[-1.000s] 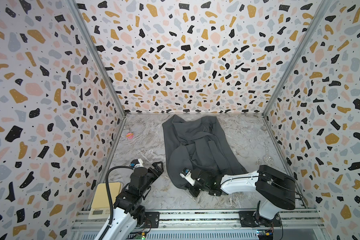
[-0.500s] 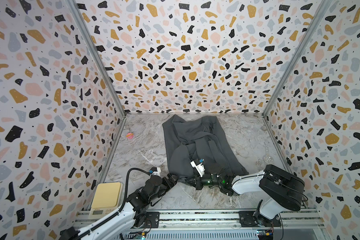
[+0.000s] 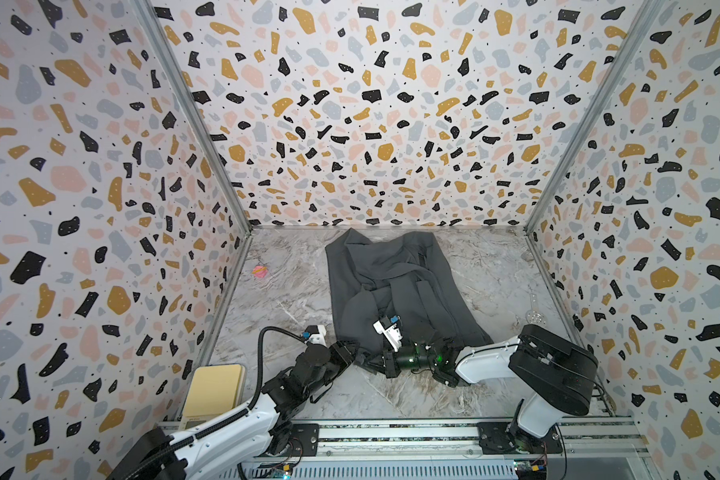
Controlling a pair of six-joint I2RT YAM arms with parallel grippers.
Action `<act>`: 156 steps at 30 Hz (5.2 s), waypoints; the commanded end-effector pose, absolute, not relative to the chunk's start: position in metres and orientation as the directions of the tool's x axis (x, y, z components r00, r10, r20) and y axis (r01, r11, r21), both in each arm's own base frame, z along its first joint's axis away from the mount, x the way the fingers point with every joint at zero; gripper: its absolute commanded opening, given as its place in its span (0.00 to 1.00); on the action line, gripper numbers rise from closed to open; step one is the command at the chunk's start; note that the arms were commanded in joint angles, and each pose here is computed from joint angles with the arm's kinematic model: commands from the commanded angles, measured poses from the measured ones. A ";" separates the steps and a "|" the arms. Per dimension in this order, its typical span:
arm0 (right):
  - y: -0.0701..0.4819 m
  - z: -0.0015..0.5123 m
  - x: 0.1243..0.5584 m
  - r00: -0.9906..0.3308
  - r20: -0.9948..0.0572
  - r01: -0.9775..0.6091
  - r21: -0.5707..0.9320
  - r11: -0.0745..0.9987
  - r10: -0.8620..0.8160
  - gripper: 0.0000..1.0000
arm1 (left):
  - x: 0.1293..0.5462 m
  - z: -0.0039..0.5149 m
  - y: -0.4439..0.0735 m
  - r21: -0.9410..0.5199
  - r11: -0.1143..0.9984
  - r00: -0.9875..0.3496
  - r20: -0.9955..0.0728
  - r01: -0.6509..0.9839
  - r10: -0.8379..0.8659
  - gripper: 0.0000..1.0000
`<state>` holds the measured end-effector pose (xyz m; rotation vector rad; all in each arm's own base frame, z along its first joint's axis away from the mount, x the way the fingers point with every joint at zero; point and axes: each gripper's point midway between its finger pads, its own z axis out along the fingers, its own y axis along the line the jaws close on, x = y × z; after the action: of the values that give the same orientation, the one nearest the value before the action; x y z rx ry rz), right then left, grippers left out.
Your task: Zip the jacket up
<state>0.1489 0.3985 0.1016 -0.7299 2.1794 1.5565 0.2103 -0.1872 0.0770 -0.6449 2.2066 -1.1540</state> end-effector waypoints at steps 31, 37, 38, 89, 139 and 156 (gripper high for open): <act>0.117 0.074 0.262 -0.859 -0.487 -0.067 0.415 0.907 0.160 0.84 | 0.272 0.254 -0.075 0.226 0.958 -0.609 -0.790 -0.175 0.075 0.00; 0.117 0.076 0.266 -0.855 -0.498 -0.078 0.401 0.913 0.146 0.84 | 0.302 0.283 -0.078 0.498 0.845 -0.674 -0.693 -0.193 0.255 0.00; 0.117 0.076 0.265 -0.854 -0.500 -0.080 0.403 0.912 0.146 0.84 | 0.307 0.270 -0.095 0.496 0.857 -0.693 -0.668 -0.142 0.272 0.00; 0.420 0.142 0.228 -0.533 -0.513 -0.687 -0.203 0.698 -0.673 0.85 | 0.199 0.231 -0.024 -0.655 0.703 -0.150 -0.694 -0.277 -0.705 0.93; 0.382 0.204 0.263 -0.878 -0.479 -0.479 0.878 -0.005 -0.018 0.00 | 0.199 0.170 -0.222 -0.810 0.488 -0.679 -0.560 0.326 -0.475 1.00; 0.390 0.188 0.264 -0.908 -0.419 -0.419 0.907 0.033 0.010 0.00 | 0.199 0.174 -0.247 -0.831 0.421 -0.723 -0.536 0.363 -0.435 0.80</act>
<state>0.2646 0.3878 0.1812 -0.3974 2.0359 1.9545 0.1986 -0.2419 0.1547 -0.0768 2.0062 -1.3197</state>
